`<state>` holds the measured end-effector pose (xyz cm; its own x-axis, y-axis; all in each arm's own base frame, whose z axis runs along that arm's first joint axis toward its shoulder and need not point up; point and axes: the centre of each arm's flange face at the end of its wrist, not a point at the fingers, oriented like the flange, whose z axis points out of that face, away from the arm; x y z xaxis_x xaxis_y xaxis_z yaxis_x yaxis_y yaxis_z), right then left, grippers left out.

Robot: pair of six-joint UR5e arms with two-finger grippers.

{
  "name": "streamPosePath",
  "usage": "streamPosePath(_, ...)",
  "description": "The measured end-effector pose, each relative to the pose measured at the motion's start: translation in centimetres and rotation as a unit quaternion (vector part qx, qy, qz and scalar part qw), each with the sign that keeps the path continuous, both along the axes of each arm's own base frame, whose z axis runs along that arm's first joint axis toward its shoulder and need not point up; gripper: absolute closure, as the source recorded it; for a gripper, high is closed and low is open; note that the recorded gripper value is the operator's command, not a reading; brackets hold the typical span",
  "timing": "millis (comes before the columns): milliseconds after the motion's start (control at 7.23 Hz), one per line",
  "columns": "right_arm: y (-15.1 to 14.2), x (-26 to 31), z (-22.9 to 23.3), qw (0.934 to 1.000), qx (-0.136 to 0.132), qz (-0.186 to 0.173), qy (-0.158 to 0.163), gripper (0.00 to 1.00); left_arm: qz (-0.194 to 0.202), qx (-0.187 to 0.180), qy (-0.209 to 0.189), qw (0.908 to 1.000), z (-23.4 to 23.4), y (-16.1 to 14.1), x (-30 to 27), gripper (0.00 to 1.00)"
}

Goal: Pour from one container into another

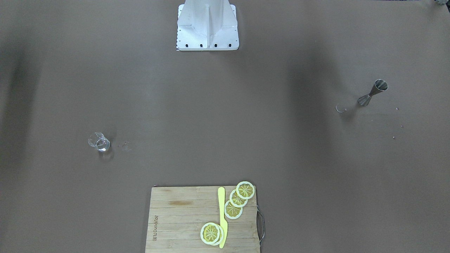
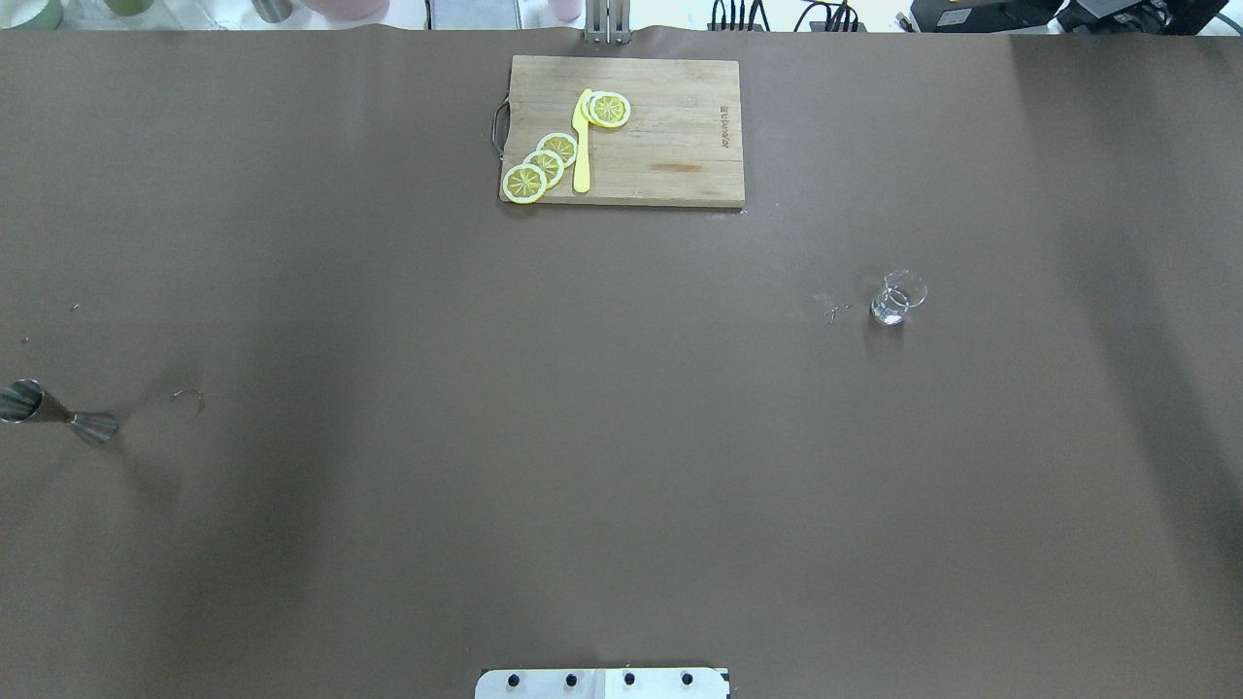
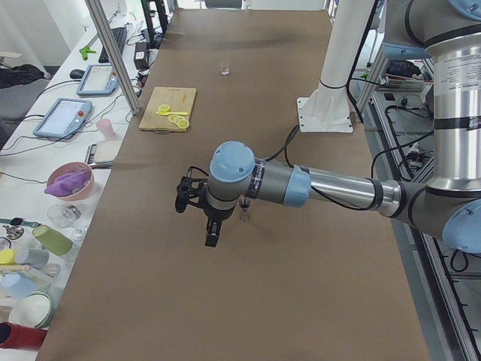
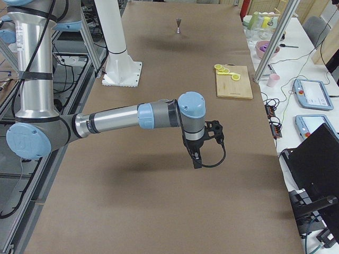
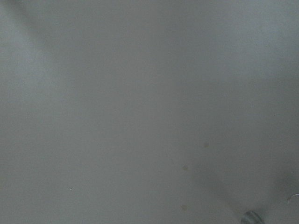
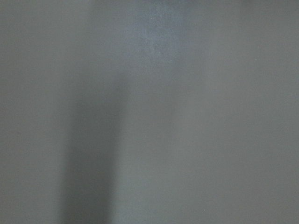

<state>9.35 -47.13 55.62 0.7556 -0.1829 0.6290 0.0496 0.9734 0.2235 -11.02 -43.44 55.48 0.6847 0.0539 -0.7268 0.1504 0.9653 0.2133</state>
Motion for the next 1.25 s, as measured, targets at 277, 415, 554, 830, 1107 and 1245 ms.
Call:
streamPosePath(277,0.3,0.0,0.4,1.0000,-0.003,-0.001,-0.001,0.00,-0.012,0.017,0.002,0.9998,-0.6,-0.3,0.1,0.02)
streamPosePath(415,0.3,0.0,0.4,1.0000,-0.003,-0.002,-0.002,0.00,-0.017,0.026,0.004,0.9995,-1.0,-0.6,0.3,0.03)
streamPosePath(554,0.2,0.0,0.3,1.0000,-0.002,-0.002,-0.002,0.00,-0.015,0.035,0.005,0.9993,-1.5,-1.0,0.8,0.03)
streamPosePath(830,0.2,0.1,0.0,1.0000,0.002,-0.001,0.000,0.00,-0.006,0.040,0.007,0.9992,-2.5,-1.9,2.5,0.03)
streamPosePath(1107,0.6,0.2,-0.1,1.0000,0.004,-0.001,0.006,0.00,-0.008,0.052,0.010,0.9986,-4.5,-2.7,3.9,0.03)
streamPosePath(1245,0.8,0.2,0.0,1.0000,0.004,-0.001,0.008,0.00,-0.018,0.062,0.012,0.9978,-5.5,-2.7,5.2,0.03)
